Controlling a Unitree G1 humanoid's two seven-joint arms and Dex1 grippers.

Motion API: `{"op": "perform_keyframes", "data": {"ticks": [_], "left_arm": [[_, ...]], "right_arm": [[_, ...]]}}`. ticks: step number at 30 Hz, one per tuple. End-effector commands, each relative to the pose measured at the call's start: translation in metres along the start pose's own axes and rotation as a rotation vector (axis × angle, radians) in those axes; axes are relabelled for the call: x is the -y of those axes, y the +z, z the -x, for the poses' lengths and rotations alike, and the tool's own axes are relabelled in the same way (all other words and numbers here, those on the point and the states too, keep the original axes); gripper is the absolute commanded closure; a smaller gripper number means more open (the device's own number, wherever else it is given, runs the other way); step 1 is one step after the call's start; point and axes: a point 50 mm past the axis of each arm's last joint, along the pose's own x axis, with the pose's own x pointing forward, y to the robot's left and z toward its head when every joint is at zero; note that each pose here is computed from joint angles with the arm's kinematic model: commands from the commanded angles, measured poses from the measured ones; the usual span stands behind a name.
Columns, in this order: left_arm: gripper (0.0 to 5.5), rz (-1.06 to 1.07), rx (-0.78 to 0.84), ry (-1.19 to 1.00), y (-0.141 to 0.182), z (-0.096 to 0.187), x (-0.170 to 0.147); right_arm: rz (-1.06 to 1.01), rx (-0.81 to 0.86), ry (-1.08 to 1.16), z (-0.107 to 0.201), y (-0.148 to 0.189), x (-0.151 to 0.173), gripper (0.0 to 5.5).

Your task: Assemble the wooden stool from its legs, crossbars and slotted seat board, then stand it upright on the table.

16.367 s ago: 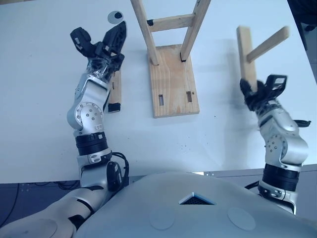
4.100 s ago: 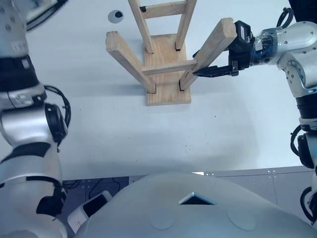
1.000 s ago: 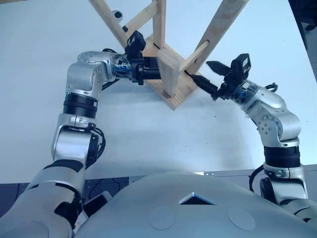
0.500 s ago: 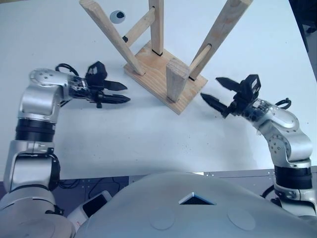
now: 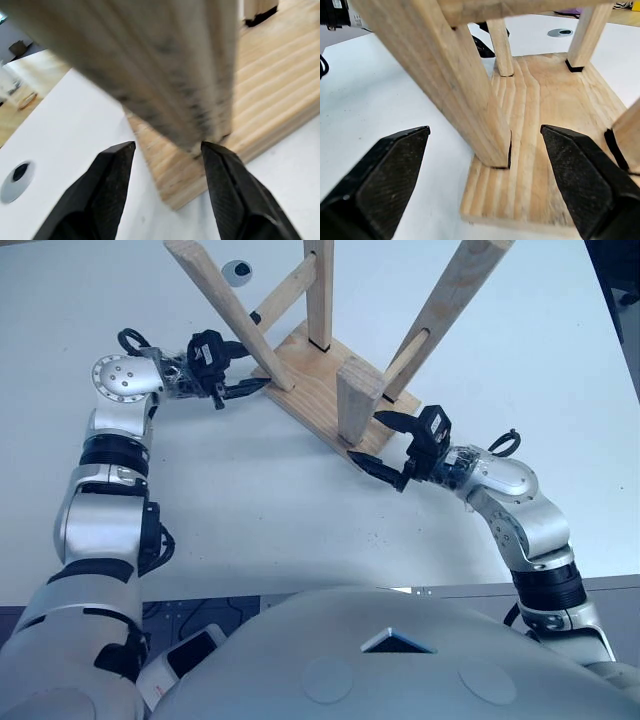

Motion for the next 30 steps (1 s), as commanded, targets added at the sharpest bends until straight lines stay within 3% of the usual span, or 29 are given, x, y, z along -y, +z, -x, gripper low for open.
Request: {"op": "perform_keyframes", "data": {"ticks": [1,11,17,21,26,30], "left_arm": [[3.09,-0.013,0.111,-0.065,0.008,-0.009,0.011],[3.09,0.097,0.095,-0.283,-0.008,0.007,0.064],[3.09,0.180,0.110,-0.438,0.006,0.019,0.099],[3.09,0.231,0.016,-0.321,-0.002,0.019,0.072],[3.09,0.249,0.036,-0.188,0.001,0.012,0.038],[3.09,0.189,0.103,-0.184,0.008,0.000,0.036]], "right_arm": [[0.002,-0.017,0.000,0.004,-0.001,0.007,1.41],[-0.020,-0.071,-0.038,0.041,-0.007,0.041,1.41],[-0.035,-0.075,-0.034,0.049,-0.010,0.049,1.41],[-0.008,-0.102,0.032,0.049,-0.008,0.044,1.41],[0.001,-0.097,0.059,0.048,-0.004,0.047,1.41],[-0.026,-0.080,0.064,0.048,-0.001,0.047,2.01]]}}
